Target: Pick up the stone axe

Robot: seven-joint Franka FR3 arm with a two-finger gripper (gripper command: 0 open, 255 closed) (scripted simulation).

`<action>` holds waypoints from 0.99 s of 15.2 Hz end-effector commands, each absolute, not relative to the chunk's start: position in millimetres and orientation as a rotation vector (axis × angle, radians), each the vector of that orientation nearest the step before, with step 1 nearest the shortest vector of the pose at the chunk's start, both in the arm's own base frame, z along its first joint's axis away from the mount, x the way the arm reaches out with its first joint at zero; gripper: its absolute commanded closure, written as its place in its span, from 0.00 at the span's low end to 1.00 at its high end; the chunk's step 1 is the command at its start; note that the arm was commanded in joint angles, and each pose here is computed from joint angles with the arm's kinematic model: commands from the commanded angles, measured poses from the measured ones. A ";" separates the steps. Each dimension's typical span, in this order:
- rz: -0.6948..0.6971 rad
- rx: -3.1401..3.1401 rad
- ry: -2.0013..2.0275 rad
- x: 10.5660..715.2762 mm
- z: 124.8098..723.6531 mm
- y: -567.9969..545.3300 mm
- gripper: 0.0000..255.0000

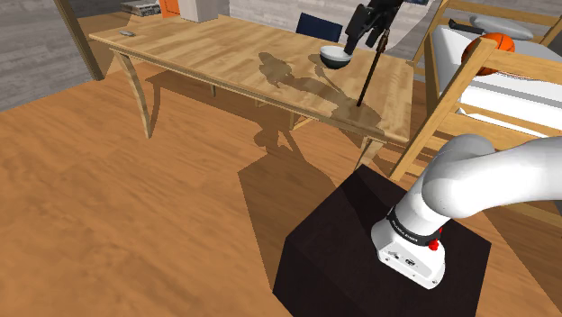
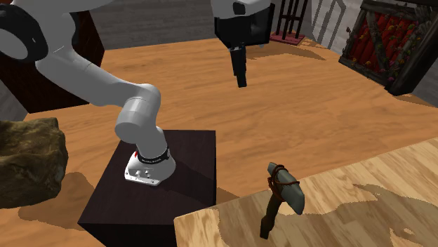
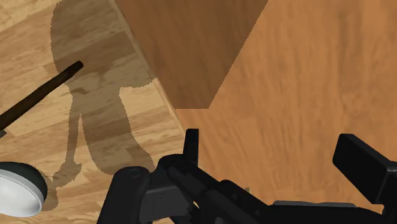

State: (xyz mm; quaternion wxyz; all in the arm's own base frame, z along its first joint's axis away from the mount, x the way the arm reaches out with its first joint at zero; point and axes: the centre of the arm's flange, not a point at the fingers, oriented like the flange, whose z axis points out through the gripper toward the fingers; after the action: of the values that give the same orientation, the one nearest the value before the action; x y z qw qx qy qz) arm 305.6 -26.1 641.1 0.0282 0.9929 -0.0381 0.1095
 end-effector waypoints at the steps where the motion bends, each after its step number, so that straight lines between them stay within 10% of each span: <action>1: 0.338 3.064 -0.118 305.6 641.1 -26.1 0.00; 15: 0.211 2.946 -0.876 393.2 656.2 -188.7 0.00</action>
State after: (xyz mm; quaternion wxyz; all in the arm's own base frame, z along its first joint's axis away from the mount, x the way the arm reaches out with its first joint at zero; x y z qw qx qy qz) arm 390.4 -173.1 656.9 0.0300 0.9609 -0.2659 0.0716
